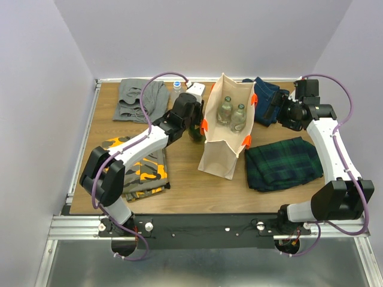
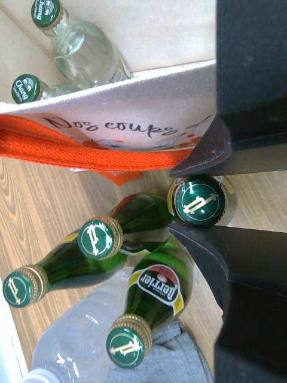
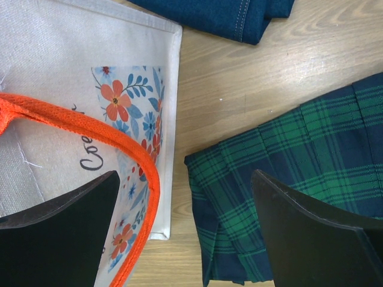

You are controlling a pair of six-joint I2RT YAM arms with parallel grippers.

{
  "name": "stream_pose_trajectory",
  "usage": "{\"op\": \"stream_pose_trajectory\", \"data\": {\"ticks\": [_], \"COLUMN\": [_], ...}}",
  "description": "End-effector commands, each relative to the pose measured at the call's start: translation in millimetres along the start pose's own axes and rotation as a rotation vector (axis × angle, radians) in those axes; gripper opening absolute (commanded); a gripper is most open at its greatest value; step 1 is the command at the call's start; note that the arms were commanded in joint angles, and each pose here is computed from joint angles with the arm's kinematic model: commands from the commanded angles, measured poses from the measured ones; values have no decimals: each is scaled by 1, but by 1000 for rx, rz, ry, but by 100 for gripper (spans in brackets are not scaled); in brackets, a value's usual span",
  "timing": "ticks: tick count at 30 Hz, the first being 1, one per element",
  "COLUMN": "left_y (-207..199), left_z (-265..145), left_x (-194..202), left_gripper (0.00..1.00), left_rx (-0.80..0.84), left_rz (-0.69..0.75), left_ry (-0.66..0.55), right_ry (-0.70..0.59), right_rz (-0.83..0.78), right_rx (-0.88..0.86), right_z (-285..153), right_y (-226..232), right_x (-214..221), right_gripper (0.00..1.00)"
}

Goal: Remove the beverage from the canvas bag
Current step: Place the drink at the center of the board.

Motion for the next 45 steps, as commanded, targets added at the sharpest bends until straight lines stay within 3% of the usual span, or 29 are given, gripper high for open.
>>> {"op": "stream_pose_trajectory", "data": {"ticks": [1, 45], "left_y": [-14, -11], "left_z": [-11, 0], "left_x": [-44, -15], "left_gripper": [0, 0], "left_rx": [20, -52], "left_rz": [-76, -82], "left_ry": [-237, -197], "right_ry": [-14, -16], "right_rz": [-5, -12], "right_rx": [12, 37], "right_z": [-6, -8], "right_y": [-1, -4], "right_x": [0, 3], "right_gripper": [100, 100]}}
Point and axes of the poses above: each gripper's point midway between its finger pads, its own z axis out along the fingers, its own y axis along the line the jaws close on, x = y × z, the point moved 9 cm from there along -z, back along the fingers, and after that the axes turned 4 degrees about -z, right-handed, at the moved point
